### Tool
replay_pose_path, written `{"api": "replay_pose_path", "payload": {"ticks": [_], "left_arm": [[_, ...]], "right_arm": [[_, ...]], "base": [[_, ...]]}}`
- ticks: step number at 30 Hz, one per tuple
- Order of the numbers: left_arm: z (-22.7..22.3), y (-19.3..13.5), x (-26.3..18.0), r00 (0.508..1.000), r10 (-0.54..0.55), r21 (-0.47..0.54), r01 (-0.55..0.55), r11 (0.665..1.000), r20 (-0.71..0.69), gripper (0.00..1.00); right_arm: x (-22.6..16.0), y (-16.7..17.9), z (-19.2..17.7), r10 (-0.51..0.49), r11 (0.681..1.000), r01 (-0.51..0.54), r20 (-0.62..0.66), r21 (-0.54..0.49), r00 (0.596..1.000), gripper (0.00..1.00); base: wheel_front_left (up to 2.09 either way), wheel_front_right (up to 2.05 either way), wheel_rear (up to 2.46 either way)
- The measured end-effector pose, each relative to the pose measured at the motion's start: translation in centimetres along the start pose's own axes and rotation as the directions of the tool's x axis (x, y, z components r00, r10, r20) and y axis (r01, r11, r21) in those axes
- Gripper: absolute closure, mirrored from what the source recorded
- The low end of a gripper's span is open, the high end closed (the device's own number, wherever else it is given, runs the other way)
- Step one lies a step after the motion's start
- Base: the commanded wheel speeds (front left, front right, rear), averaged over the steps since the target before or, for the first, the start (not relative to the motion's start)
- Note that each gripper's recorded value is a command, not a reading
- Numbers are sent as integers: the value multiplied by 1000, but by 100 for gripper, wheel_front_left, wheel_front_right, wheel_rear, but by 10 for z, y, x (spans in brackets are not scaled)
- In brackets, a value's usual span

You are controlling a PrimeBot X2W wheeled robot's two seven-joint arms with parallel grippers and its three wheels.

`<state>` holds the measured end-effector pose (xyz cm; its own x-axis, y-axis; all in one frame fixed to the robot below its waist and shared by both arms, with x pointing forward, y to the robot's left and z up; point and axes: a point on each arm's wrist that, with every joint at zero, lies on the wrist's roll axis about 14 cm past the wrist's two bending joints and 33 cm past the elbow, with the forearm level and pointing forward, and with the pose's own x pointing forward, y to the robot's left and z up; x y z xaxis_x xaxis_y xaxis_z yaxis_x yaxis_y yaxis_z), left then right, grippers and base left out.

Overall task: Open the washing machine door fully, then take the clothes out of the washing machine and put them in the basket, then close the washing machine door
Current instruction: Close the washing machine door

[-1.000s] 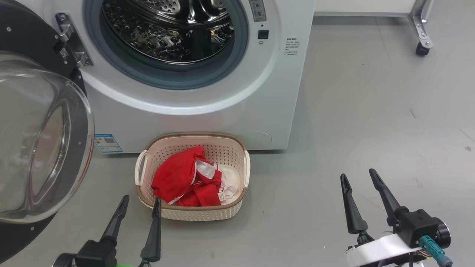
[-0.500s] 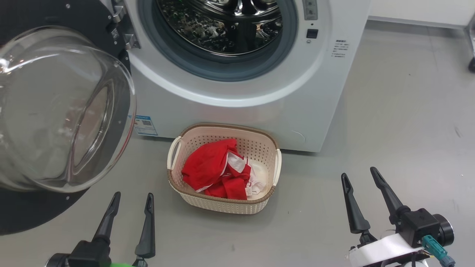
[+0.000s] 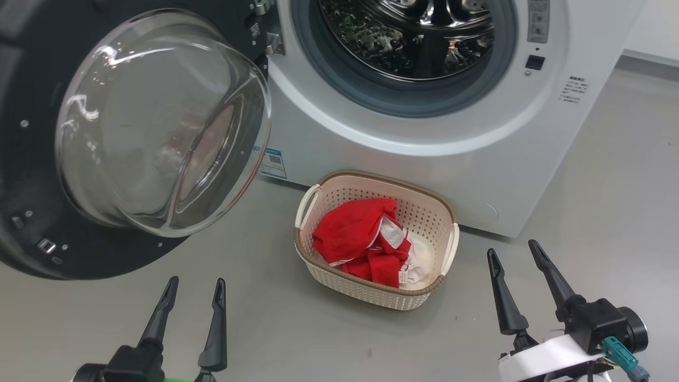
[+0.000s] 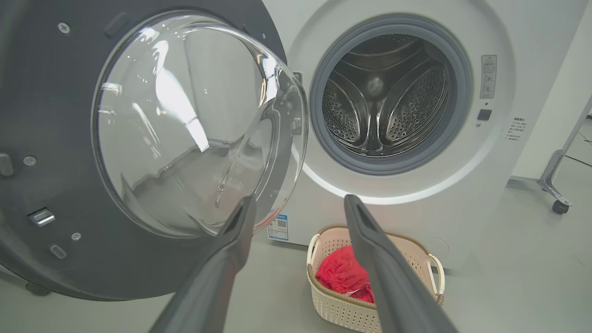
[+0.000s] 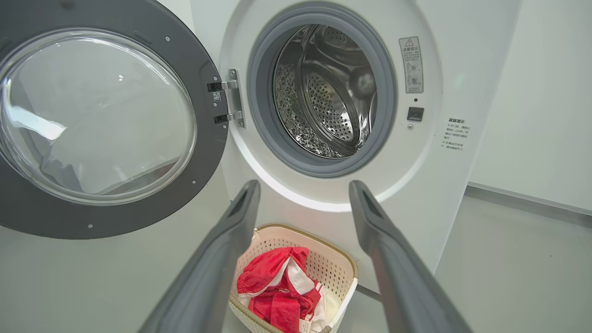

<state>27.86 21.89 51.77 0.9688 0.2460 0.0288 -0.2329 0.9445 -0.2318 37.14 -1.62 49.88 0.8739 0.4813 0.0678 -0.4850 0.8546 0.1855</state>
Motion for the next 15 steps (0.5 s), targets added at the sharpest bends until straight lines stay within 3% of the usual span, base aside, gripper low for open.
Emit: {"api": "replay_pose_path", "payload": {"ticks": [15], "left_arm": [[10, 36, -20, 991, 131, -2, -131, 991, 31, 0]], "right_arm": [[16, 43, -11, 145, 989, -144, -27, 24, 989, 0]], "base": [[0, 0, 0]]}}
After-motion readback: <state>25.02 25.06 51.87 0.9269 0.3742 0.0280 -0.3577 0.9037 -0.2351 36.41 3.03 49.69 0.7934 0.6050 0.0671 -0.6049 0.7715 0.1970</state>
